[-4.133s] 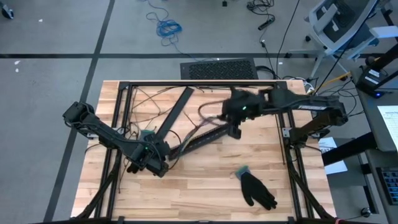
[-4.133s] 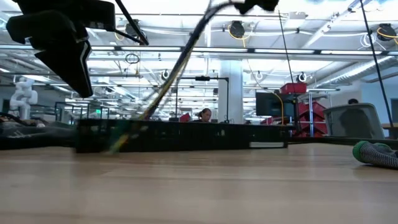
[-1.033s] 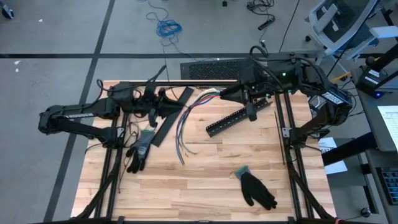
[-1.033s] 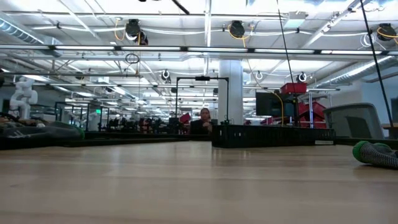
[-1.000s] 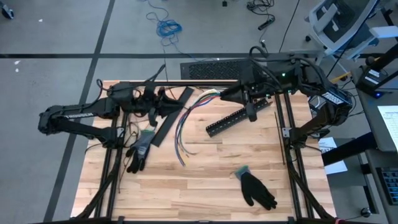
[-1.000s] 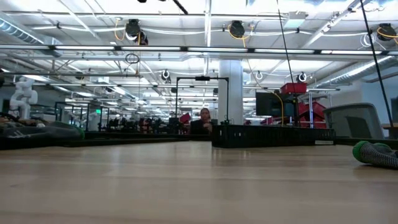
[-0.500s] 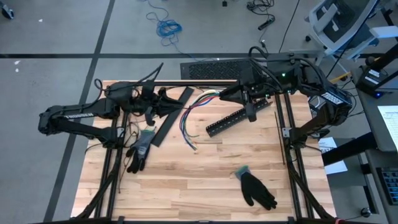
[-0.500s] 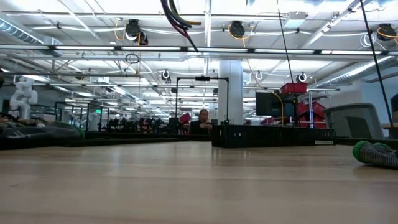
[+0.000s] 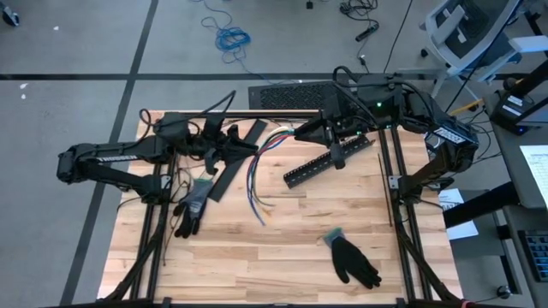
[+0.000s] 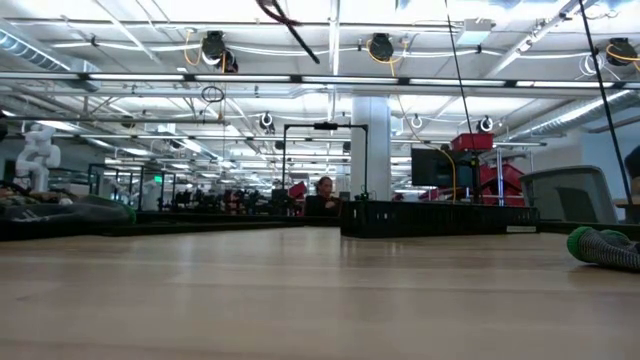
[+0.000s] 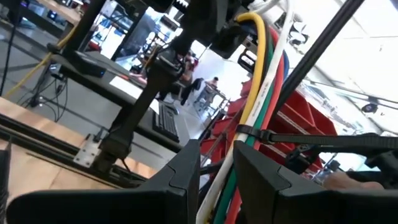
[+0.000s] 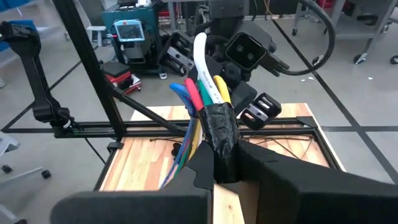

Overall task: Ziptie cables
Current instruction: Put the ziptied cable wires into the cable duct

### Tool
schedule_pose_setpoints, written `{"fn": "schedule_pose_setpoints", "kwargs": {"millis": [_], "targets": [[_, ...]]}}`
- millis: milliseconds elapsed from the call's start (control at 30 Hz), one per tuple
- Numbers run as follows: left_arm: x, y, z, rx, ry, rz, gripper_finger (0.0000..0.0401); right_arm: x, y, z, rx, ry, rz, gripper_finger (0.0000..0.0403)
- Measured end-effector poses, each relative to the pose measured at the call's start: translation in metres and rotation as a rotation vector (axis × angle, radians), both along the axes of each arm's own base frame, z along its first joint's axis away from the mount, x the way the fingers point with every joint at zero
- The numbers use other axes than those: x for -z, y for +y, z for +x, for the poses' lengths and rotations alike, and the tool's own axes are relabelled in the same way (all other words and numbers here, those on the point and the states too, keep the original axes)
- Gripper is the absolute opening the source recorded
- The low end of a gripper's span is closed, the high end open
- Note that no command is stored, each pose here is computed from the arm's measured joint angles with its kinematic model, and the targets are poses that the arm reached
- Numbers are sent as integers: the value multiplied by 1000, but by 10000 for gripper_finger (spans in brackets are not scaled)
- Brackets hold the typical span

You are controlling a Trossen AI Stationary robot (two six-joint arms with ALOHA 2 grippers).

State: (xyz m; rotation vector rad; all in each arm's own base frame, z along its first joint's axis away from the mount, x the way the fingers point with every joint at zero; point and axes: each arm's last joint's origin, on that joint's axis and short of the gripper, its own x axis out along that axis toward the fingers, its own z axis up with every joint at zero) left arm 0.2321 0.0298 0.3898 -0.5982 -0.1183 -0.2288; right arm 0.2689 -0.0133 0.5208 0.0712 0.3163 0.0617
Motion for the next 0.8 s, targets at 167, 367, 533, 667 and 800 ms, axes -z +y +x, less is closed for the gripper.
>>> {"fn": "schedule_pose_setpoints", "kwargs": {"millis": [167, 367, 533, 667, 800], "targets": [[-6, -2, -2, 44, -62, 19, 93, 0, 0, 0, 1, 1, 0, 11], [-14, -3, -6, 89, -129, -7, 93, 0, 0, 0, 2, 0, -1, 11], [-6, -3, -1, 95, -57, -42, 93, -1, 0, 1, 4, -13, 3, 11], [0, -2, 6, 96, -26, -50, 93, -1, 0, 1, 5, -9, 9, 11], [4, -5, 13, 118, -10, -52, 93, 0, 0, 1, 10, -5, 24, 11]]}}
